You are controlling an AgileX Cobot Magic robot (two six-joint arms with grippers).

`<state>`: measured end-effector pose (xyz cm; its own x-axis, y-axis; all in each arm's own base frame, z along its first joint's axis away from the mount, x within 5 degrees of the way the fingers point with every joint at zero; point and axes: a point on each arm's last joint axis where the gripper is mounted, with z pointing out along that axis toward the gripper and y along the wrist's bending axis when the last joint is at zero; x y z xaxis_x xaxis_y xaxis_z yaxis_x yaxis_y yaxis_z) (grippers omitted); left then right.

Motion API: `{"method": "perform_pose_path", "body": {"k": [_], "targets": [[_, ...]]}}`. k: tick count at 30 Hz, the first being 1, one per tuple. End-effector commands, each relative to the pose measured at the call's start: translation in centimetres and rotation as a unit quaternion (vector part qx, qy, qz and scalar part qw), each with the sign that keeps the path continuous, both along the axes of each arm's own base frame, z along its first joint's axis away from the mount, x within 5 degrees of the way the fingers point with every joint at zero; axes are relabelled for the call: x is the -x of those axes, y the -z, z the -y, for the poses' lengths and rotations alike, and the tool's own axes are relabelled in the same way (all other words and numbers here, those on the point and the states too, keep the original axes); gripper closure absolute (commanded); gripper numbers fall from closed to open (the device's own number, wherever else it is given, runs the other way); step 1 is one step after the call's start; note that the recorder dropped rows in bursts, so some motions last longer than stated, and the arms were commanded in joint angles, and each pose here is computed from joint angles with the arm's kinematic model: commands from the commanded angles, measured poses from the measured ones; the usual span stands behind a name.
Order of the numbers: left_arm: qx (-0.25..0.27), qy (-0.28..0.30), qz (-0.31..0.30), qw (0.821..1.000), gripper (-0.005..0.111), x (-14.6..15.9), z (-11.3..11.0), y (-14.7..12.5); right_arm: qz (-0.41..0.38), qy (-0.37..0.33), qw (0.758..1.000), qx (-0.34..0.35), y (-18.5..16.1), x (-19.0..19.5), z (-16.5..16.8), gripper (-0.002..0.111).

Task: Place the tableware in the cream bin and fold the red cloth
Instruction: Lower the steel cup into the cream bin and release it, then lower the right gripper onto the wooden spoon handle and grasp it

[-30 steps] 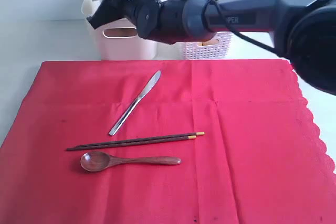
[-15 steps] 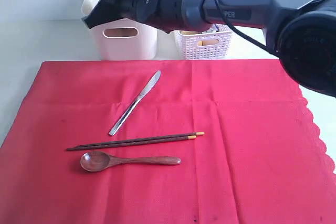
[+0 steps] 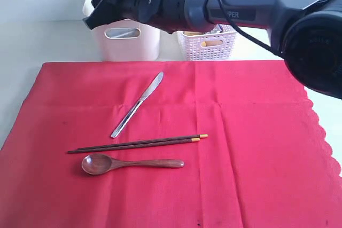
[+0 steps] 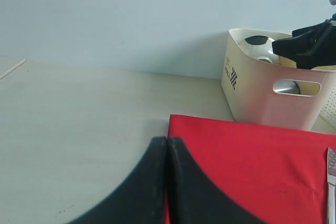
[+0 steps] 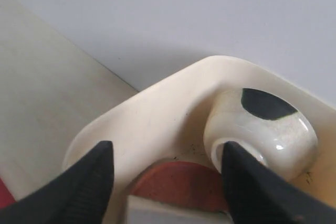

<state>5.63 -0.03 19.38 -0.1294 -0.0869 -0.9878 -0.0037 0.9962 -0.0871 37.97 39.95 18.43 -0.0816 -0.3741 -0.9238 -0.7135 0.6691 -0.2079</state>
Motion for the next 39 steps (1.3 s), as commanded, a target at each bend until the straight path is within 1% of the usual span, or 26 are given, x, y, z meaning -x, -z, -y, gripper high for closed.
{"method": "perform_pose_path", "body": {"k": [1, 3, 5, 7, 9, 11, 13, 14, 18, 19, 20, 24, 26, 29, 33, 35, 37, 39], "targets": [[0.003, 0.000, 0.005, 1.000, 0.104, 0.0, 0.0, -0.1, -0.037, 0.022, 0.998, -0.048, -1.2, -0.1, 0.2, 0.034], [0.003, 0.000, 0.005, 1.000, 0.104, 0.0, 0.0, -0.1, -0.055, 0.018, 0.996, -0.065, -2.4, 0.2, 0.3, 0.033], [0.003, 0.000, 0.005, 1.000, 0.104, 0.0, 0.0, -0.1, -0.066, -0.005, 0.996, -0.064, -4.1, 0.7, 0.6, 0.033], [0.003, 0.000, 0.005, 1.000, 0.104, 0.0, 0.0, -0.1, -0.072, -0.031, 0.995, -0.062, -6.4, 1.2, 1.2, 0.036], [0.003, 0.000, 0.005, 1.000, 0.104, 0.0, 0.0, -0.1, -0.073, -0.069, 0.994, -0.042, -8.8, 1.9, 2.1, 0.041], [0.003, 0.000, 0.005, 1.000, 0.104, 0.0, 0.0, -0.1, -0.065, -0.107, 0.992, 0.002, -10.9, 2.7, 3.3, 0.050], [0.003, 0.000, 0.005, 1.000, 0.104, 0.0, 0.0, -0.1, -0.078, -0.138, 0.986, 0.049, -12.5, 3.6, 4.7, 0.062], [0.003, 0.000, 0.005, 1.000, 0.104, 0.0, 0.0, -0.1, -0.089, -0.146, 0.983, 0.070, -13.4, 4.1, 5.6, 0.070], [0.003, 0.000, 0.005, 1.000, 0.104, 0.0, 0.0, -0.1, -0.127, -0.144, 0.969, 0.158, -15.9, 5.9, 8.8, 0.098], [0.003, 0.000, 0.005, 1.000, 0.104, 0.0, 0.0, -0.1, -0.137, -0.142, 0.964, 0.176, -16.2, 6.3, 9.3, 0.105], [0.003, 0.000, 0.005, 1.000, 0.104, 0.0, 0.0, -0.1, -0.152, -0.143, 0.958, 0.197, -16.3, 6.8, 9.9, 0.108], [0.003, 0.000, 0.005, 1.000, 0.104, 0.0, 0.0, -0.1, -0.194, -0.161, 0.937, 0.241, -16.0, 8.8, 11.5, 0.108], [0.003, 0.000, 0.005, 1.000, 0.104, 0.0, 0.0, -0.1, -0.201, -0.171, 0.930, 0.256, -15.3, 9.5, 12.2, 0.108], [0.003, 0.000, 0.005, 1.000, 0.104, 0.0, 0.0, -0.1, -0.218, -0.176, 0.921, 0.272, -13.0, 10.3, 12.8, 0.108], [0.003, 0.000, 0.005, 1.000, 0.104, 0.0, 0.0, -0.1, -0.245, -0.182, 0.906, 0.294, -8.9, 11.4, 13.0, 0.107], [0.003, 0.000, 0.005, 1.000, 0.104, 0.0, 0.0, -0.1, -0.248, -0.183, 0.903, 0.299, -7.3, 12.1, 12.7, 0.103], [0.003, 0.000, 0.005, 1.000, 0.104, 0.0, 0.0, -0.1, -0.251, -0.191, 0.898, 0.308, -5.8, 13.1, 12.4, 0.095], [0.003, 0.000, 0.005, 1.000, 0.104, 0.0, 0.0, -0.1, -0.262, -0.206, 0.886, 0.322, -4.6, 14.4, 12.1, 0.085]]}}
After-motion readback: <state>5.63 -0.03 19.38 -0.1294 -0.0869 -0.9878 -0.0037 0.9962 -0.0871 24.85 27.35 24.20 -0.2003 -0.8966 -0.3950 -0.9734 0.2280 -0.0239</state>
